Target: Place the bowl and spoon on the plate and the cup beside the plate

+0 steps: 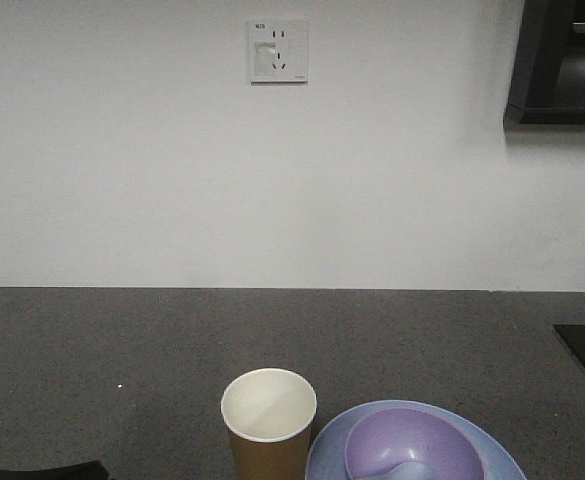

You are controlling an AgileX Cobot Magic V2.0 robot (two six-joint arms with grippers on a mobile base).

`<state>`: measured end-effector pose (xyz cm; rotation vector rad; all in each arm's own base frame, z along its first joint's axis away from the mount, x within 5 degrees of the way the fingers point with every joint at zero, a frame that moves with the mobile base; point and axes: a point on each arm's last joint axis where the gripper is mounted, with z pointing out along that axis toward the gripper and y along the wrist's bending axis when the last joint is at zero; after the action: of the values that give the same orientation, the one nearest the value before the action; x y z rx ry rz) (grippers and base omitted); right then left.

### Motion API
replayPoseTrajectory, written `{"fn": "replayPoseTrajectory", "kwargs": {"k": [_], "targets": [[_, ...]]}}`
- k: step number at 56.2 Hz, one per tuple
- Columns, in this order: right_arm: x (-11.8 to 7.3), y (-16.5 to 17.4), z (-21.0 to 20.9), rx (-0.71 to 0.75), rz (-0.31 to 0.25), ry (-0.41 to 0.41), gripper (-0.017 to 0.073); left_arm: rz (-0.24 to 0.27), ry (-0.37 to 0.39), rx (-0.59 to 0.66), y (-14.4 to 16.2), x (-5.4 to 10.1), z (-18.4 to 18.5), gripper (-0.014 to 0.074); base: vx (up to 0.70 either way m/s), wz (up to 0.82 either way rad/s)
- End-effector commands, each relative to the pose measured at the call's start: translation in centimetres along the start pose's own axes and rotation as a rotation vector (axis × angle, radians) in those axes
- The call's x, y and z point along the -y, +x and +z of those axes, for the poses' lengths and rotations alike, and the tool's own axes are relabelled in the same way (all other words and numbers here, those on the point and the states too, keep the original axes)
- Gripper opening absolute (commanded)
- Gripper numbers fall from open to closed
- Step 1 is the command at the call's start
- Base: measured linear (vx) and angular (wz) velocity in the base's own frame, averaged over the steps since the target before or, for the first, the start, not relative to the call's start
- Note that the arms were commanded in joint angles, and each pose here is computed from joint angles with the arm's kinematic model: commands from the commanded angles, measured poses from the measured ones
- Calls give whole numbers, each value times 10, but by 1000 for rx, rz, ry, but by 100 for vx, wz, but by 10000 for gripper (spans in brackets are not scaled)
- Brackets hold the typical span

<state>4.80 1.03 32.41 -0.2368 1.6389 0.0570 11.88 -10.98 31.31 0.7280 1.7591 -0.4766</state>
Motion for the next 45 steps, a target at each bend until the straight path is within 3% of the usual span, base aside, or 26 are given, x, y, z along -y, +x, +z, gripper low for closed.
{"fn": "replayPoseTrajectory", "kwargs": {"k": [1, 8, 13, 19, 27, 37, 45], "targets": [[2, -15, -2, 92, -5, 16, -8, -6, -1, 122, -18, -1, -4, 0, 0, 0], [2, -15, -2, 92, -5, 16, -8, -4, 0, 103, -8, 0, -2, 0, 0, 0], [2, -15, -2, 92, -5, 16, -8, 40, -13, 121, 3, -1, -5, 0, 0, 0], [2, -15, -2, 92, -5, 16, -8, 21, -70, 145, 24, -9, -14, 0, 0, 0], [2, -15, -2, 92, -5, 16, -8, -65, -226, 195, 56, -24, -37, 0, 0, 0], [2, -15, -2, 92, -5, 16, -8, -103, -451, 295, 92, -31, -67, 0, 0, 0], [2, -15, -2, 92, -5, 16, -8, -143, -588, 373, 118, -29, -80, 0, 0, 0]]}}
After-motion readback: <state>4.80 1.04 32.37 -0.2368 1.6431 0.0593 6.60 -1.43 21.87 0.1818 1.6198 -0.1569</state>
